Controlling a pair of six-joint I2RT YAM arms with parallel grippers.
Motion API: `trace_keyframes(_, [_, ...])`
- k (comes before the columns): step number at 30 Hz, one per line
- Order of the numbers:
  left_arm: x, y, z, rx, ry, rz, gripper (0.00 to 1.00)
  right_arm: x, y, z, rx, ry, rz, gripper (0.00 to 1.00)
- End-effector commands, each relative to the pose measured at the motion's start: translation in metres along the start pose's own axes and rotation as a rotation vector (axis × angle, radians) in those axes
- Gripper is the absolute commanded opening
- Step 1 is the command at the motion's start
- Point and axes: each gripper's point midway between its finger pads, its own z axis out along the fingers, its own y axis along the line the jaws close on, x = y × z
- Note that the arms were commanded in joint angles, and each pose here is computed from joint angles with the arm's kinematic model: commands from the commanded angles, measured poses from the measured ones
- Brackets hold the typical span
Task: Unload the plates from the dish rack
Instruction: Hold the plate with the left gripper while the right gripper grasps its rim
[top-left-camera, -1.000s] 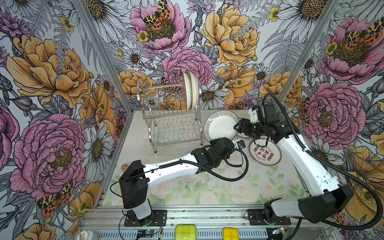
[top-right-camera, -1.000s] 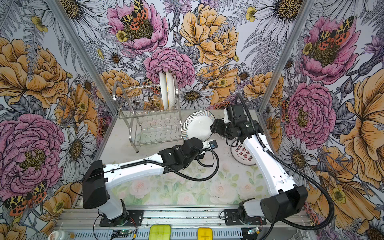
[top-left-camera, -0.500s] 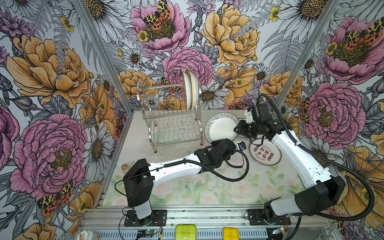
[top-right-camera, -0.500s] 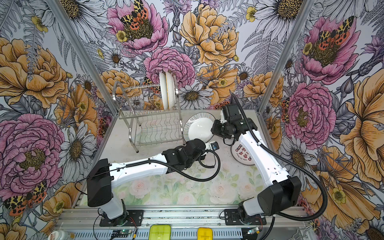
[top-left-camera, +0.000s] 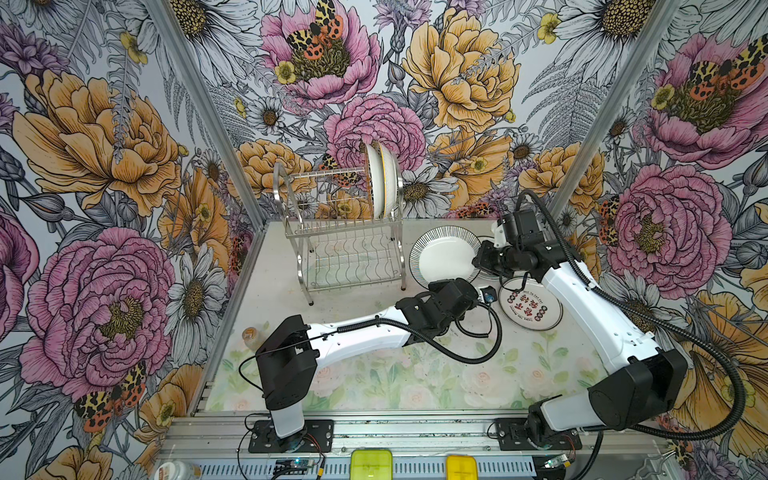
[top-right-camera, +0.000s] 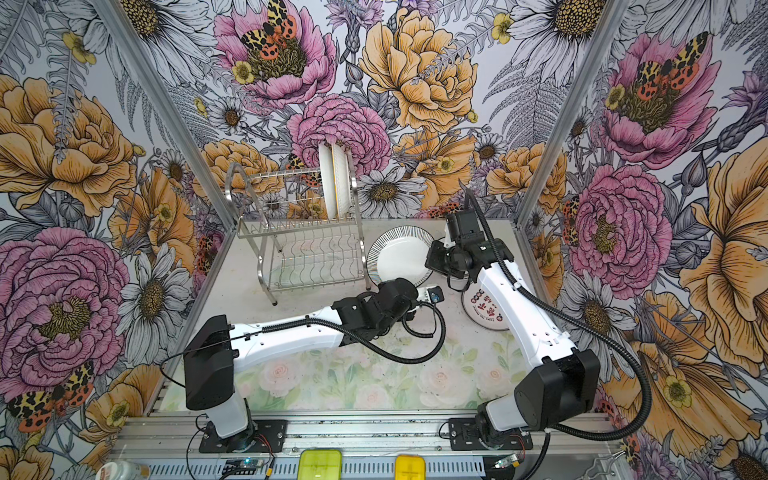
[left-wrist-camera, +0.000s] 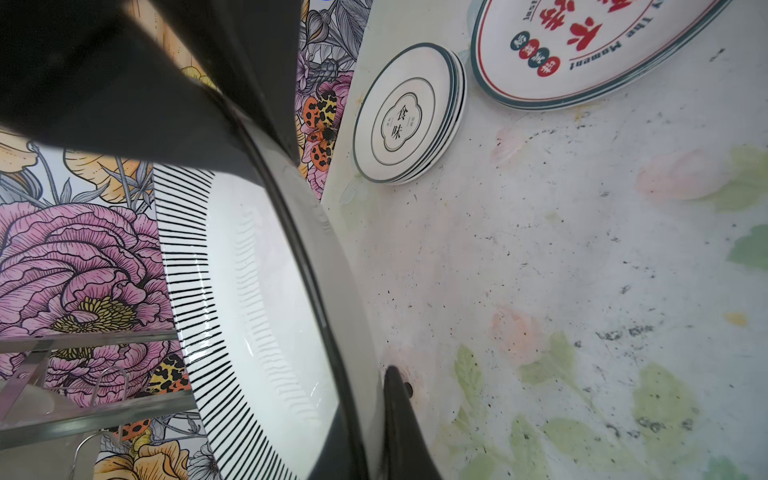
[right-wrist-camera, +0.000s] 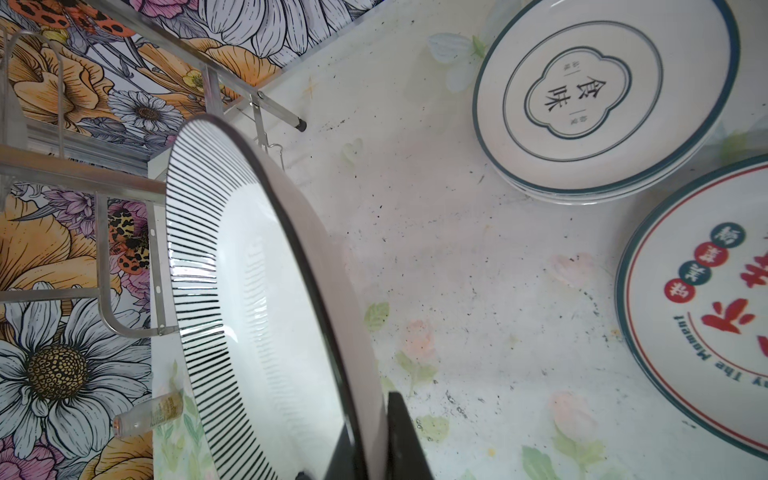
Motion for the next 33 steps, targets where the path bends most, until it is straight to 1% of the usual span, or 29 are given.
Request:
trace_keyframes(1, [-0.045,0.059,-0.018,-0.132,-0.16,-0.191,0.0,0.0,0.016,-0.014,-0.086,-0.02,-0.015,0.0])
trace_keyframes(3, [-0.046,0.059,-0.018,-0.134,-0.163,-0.199,0.0,-0.001,0.015,-0.017,-0.087,-0.032,-0.009,0.0])
trace_keyframes(6, [-0.047,0.059,-0.019,-0.144,-0.16,-0.207,0.12,-0.003,0.012,-0.02,-0.088,-0.048,0.004,0.0])
trace_keyframes(8, [-0.049,0.06,-0.02,-0.15,-0.163,-0.215,0.23,-0.004,0.013,-0.024,-0.097,-0.058,0.012,0.0])
trace_keyframes(11, [-0.05,0.061,-0.02,-0.139,-0.171,-0.242,0.29,-0.005,0.011,-0.026,-0.098,-0.065,0.023,0.0])
trace_keyframes(15, [-0.053,0.062,-0.022,-0.134,-0.183,-0.255,0.41,-0.007,0.008,-0.03,-0.098,-0.079,0.032,0.0])
trace_keyframes(16, [-0.054,0.062,-0.023,-0.133,-0.186,-0.257,0.46,-0.008,0.007,-0.031,-0.098,-0.082,0.036,0.0])
trace_keyframes(18, [-0.056,0.061,-0.025,-0.124,-0.196,-0.26,0.52,-0.01,0.005,-0.035,-0.094,-0.098,0.045,0.0])
trace_keyframes(22, [-0.059,0.06,-0.031,-0.117,-0.212,-0.262,0.59,-0.018,0.001,-0.045,-0.091,-0.137,0.062,0.0])
trace_keyframes(26, [-0.063,0.063,-0.039,-0.106,-0.23,-0.281,0.62,-0.022,-0.003,-0.051,-0.09,-0.159,0.079,0.0])
trace_keyframes(28, [-0.066,0.063,-0.044,-0.092,-0.247,-0.29,0.72,-0.024,-0.006,-0.053,-0.083,-0.168,0.087,0.0])
trace_keyframes(29, [-0.069,0.064,-0.048,-0.088,-0.259,-0.296,0.74,-0.026,-0.008,-0.054,-0.079,-0.175,0.093,0.0])
trace_keyframes(33, [-0.075,0.065,-0.059,-0.076,-0.288,-0.308,0.76,-0.032,-0.011,-0.058,-0.074,-0.196,0.108,0.0])
